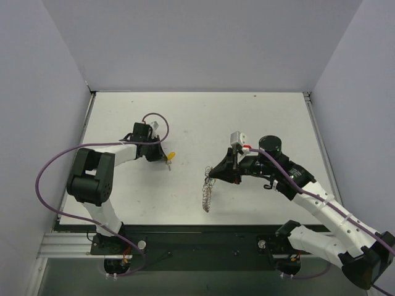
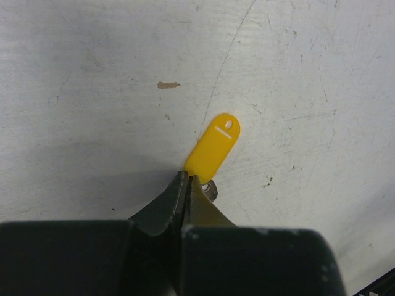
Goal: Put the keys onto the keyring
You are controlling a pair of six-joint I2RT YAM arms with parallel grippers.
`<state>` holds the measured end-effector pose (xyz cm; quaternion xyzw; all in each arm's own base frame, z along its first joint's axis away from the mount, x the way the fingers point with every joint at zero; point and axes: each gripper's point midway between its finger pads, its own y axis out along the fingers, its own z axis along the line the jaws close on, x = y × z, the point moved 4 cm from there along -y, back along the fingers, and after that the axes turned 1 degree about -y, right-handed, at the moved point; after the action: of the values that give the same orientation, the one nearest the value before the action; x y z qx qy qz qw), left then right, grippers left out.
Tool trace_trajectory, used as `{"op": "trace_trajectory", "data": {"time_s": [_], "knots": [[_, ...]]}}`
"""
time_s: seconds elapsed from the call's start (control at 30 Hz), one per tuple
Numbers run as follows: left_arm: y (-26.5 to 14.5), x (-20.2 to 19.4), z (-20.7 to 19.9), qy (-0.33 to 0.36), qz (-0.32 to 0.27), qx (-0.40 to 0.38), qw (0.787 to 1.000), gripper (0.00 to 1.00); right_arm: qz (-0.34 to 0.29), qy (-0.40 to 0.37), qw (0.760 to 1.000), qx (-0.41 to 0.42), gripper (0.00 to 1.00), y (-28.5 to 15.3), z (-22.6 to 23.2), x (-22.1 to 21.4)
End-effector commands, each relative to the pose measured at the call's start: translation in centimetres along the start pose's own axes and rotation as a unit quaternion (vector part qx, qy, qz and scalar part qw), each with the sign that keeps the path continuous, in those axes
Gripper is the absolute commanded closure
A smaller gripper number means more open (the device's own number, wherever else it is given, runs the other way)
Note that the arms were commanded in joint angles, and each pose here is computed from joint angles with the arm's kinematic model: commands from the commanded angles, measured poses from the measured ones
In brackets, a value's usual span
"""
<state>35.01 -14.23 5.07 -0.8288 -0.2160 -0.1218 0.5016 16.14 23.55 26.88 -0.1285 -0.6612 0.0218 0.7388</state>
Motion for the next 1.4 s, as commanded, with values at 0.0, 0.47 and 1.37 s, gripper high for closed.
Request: {"op": "trace_trajectory", "data": {"time_s": [0.0, 0.47, 1.37], "knots": [[-1.8, 2.1, -1.4, 0.037, -0.037, -0.018, 0.998, 1.00, -0.042, -0.048, 0.998, 0.024, 1.00, 0.1, 0.5, 3.2], [-10.2, 3.8, -8.6, 0.158, -0.153, -0.122, 0.968, 1.00, -0.035, -0.034, 0.998, 0.040, 1.00, 0.9, 0.6, 3.3], [-24.5, -3.9, -19.5, 0.466, -0.339, -0.391, 0.718, 1.00, -0.029, -0.041, 0.994, 0.098, 1.00, 1.4, 2.1, 4.2]]}}
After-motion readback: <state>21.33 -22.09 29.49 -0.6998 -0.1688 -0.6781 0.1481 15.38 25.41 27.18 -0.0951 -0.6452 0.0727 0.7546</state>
